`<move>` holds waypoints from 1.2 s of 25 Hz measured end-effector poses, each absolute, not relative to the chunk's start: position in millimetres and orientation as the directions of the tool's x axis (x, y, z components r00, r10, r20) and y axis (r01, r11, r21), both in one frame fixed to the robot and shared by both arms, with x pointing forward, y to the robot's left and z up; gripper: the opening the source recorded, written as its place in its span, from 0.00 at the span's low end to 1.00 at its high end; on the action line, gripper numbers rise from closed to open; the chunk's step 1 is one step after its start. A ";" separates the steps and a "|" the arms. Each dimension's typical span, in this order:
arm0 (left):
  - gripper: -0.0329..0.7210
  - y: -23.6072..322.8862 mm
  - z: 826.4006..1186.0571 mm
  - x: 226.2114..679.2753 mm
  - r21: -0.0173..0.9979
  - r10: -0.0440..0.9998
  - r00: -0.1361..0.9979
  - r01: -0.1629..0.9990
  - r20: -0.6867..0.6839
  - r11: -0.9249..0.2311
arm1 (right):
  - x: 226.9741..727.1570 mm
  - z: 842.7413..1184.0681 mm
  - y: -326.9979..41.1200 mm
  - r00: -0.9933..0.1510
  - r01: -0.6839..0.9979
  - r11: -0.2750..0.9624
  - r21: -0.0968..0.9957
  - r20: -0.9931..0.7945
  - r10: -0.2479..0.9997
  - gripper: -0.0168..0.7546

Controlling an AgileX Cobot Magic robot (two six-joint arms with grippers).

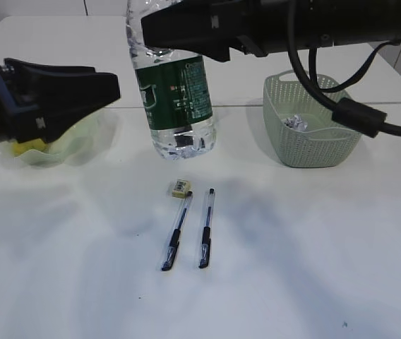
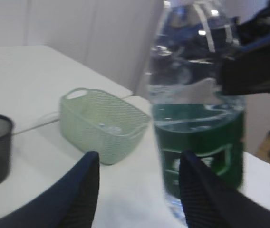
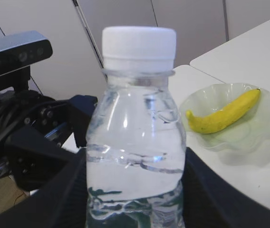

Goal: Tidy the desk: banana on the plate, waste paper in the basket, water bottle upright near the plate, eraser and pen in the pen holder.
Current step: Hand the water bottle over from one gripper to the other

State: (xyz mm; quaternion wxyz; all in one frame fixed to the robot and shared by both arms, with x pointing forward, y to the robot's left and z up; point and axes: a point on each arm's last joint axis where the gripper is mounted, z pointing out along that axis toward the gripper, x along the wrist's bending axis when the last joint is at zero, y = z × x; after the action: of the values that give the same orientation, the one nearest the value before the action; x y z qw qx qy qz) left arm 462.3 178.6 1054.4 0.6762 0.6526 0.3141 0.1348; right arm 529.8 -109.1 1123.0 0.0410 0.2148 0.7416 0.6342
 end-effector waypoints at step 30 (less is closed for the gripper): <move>0.90 146.2 1038.2 467.5 0.870 0.226 0.845 0.441 -0.485 0.219 | 518.4 1130.1 -103.4 -0.939 0.272 0.050 0.961 0.254 0.231 0.52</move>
State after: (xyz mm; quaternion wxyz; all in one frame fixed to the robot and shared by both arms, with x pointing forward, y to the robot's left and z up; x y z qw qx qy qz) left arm 467.5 146.2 1038.2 0.7329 0.6207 0.2687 -0.0735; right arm 518.4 -103.4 1130.1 -0.0156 0.1736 0.7243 0.6671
